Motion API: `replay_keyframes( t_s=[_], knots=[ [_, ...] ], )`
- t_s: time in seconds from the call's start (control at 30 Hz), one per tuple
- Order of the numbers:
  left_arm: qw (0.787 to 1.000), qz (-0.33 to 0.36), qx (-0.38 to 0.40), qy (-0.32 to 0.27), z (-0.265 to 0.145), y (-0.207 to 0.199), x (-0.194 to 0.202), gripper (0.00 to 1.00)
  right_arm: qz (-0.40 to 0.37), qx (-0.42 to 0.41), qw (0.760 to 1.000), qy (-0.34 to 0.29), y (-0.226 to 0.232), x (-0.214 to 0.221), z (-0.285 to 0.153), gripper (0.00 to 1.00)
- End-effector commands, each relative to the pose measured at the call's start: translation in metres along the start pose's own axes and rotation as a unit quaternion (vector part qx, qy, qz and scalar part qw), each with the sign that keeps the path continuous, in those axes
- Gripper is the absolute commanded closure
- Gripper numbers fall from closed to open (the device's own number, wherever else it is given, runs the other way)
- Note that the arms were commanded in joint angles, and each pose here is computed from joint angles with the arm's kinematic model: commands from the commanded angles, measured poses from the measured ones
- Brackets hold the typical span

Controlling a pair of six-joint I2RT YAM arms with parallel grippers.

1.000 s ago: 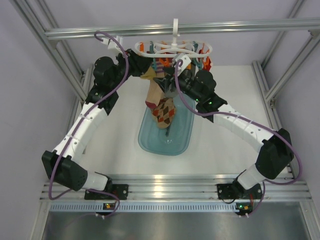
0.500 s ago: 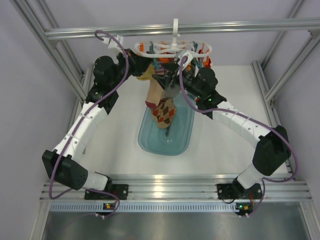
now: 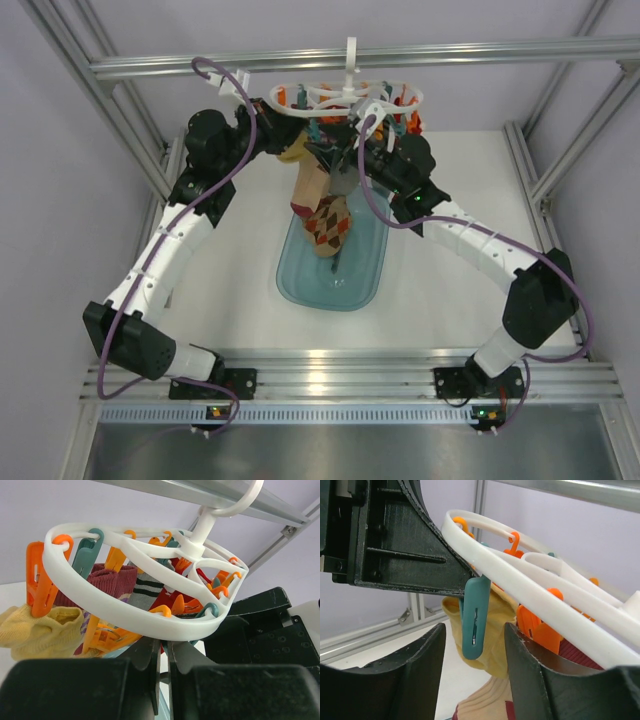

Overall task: Clip the socks to the hanger
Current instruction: Open the clamp at the hanger.

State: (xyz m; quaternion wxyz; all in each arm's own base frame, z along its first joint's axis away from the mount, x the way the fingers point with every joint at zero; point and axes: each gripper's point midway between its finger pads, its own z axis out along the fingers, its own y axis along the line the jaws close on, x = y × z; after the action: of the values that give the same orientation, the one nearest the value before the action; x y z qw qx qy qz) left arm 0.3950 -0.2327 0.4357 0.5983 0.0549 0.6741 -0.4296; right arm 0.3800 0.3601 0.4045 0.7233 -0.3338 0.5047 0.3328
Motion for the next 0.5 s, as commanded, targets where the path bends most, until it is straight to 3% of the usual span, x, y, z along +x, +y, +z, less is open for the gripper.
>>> replay_keyframes(
  t_s=[0.0,0.1,0.33,0.47],
  knots=[
    [0.999,0.021,0.039,-0.005,-0.011,-0.027,-0.016,1.00,-0.030,0.004,0.998,-0.063,-0.008,-0.046,0.007,0.51],
    [0.999,0.020,0.044,-0.003,-0.012,-0.030,-0.016,1.00,-0.033,-0.005,0.998,-0.060,-0.005,-0.044,0.008,0.62],
    [0.997,0.009,0.073,-0.003,-0.017,-0.042,-0.016,0.95,-0.028,-0.011,0.998,-0.049,-0.001,-0.041,0.005,0.78],
    [0.996,0.003,0.084,-0.007,-0.023,-0.048,-0.016,0.80,-0.022,-0.009,0.999,-0.048,-0.001,-0.042,0.003,0.95]
  ],
)
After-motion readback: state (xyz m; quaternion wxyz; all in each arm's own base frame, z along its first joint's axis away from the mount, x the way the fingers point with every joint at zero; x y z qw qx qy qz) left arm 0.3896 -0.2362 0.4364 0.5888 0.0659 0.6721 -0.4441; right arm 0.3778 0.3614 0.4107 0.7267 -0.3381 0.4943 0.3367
